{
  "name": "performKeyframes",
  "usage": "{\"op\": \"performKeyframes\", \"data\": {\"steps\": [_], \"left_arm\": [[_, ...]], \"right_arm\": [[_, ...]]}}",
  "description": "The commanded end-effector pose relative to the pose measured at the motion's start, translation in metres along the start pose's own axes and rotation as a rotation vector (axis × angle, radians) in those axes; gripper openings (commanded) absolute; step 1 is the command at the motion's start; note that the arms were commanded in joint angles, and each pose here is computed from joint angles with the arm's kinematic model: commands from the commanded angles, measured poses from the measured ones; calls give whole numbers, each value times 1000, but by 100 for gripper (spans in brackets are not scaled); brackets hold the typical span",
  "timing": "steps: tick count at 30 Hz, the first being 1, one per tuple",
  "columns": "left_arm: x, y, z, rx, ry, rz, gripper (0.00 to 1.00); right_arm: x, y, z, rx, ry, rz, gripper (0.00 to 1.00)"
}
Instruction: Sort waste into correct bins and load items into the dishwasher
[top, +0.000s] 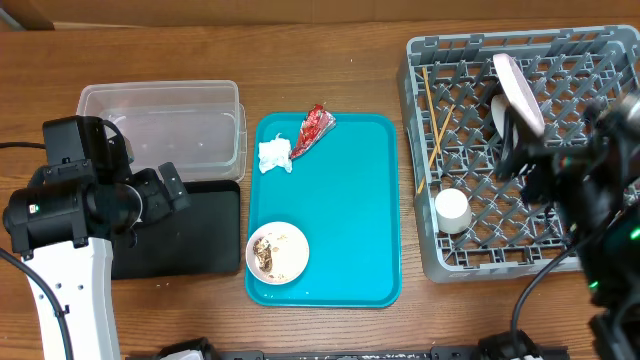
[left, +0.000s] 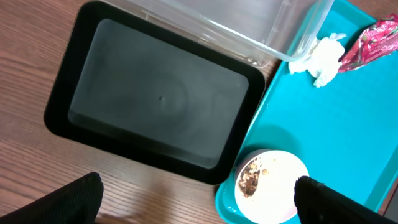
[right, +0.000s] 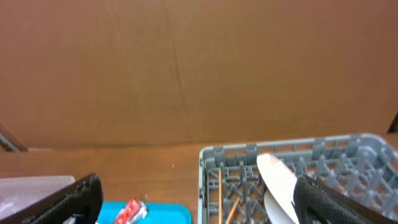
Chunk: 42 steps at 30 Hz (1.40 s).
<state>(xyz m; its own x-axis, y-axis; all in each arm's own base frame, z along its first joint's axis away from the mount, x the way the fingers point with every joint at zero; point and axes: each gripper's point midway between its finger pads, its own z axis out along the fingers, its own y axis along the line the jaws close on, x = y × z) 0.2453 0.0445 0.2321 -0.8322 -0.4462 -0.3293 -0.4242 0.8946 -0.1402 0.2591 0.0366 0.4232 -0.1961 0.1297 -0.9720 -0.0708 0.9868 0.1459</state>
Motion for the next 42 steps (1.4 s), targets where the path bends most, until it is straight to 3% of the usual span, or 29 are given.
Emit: {"op": "performKeyframes", "data": {"steps": [1,12,19,33,42], "left_arm": [[-4,2,-2,-9,-12,-18,100],[-4,2,-2,-9,-12,-18,100],[-4,2,-2,-9,-12,-17,100],[-4,2,-2,-9,-12,-18,100],[-4,2,-2,-9,-12,-18,100]], "right_arm": [[32,-8,-5,7,11,4,100],[127,-28,-28,12,-3,7,100],[171,-41,-17,36,-36,18,100],[209,-51,14,26,-203,32,100],[210,-54,23,19,-319,38,100]]}}
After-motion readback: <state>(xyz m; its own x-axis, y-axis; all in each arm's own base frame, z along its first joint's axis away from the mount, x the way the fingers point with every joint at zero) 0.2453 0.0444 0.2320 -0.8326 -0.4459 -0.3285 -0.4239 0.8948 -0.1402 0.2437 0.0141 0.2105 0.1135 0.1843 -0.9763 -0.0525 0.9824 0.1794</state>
